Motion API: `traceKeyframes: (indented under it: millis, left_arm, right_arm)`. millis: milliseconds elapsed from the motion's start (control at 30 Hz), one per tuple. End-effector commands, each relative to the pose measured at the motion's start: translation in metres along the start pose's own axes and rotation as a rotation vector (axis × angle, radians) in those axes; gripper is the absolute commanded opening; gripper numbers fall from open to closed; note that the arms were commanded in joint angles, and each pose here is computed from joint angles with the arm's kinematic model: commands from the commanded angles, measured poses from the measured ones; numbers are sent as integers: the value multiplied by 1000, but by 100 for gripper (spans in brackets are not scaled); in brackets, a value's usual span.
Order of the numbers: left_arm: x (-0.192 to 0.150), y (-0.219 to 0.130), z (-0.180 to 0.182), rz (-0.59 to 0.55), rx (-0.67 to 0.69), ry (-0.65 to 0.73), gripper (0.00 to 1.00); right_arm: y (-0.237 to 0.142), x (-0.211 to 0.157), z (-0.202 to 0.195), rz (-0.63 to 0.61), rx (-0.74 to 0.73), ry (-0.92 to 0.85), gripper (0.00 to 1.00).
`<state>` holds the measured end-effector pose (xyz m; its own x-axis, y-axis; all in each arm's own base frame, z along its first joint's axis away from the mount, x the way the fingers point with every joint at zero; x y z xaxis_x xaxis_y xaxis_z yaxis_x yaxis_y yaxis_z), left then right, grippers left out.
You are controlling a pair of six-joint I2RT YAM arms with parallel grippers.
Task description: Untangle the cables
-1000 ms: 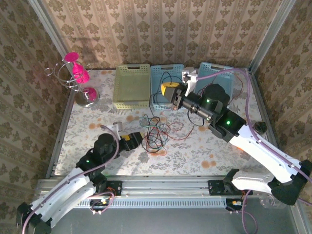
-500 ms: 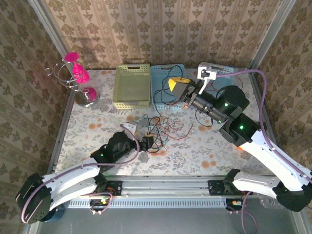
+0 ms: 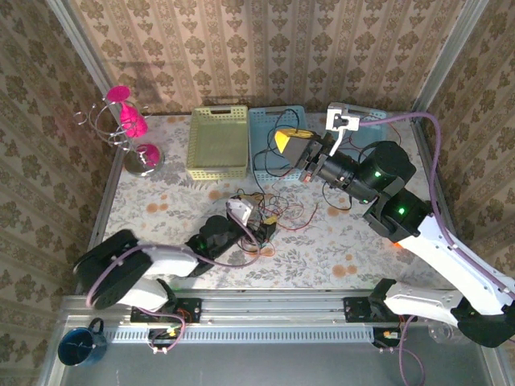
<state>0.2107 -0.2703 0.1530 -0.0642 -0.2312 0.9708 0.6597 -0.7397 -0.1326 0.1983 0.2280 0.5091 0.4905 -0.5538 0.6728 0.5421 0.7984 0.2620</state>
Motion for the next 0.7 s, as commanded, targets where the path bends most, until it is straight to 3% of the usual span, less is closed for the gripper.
traceKeyframes:
  millis: [0,300,333,400,467,500,533,667]
  left_arm:
    - [52,18,0,-222,42,69,100]
    - [65,52,12,-223,171,94,97]
    - [64,55,16,-223,171,76,92]
    - [62,58,19,-230,139,30,68]
    - [60,58,21,-233,108,-13,26]
    - [58,57,23,-230,106,-22,10]
    - [54,55,24,-221,105,-26,0]
    - [28,44,27,-153,102,-68,0]
  right_arm:
    - [-3,6,18,-8,53,21,0]
    - [-11,5,24,-14,72,40,0]
    - [-13,6,25,-15,75,41,0]
    - [-15,7,27,-21,76,34,0]
    - [-20,10,27,-38,61,12,0]
    - [-22,11,28,-47,54,-2,0]
    - [-24,14,29,-60,47,-21,0]
    - [-32,29,38,-121,57,-94,0]
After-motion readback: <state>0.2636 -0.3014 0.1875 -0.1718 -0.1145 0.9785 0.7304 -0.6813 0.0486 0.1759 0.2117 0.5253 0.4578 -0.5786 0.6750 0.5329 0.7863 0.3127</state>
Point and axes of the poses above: each hand's point on the last joint's axis, 136 mm out from that joint toward the fingers, its own y axis out along the fingers, its own z axis along the line the jaws close on, x = y × z, the point moved 5 cm from there along -y, back along the fingers, and after that the axes turned 15 degrees about y, right-handed, at the moved point
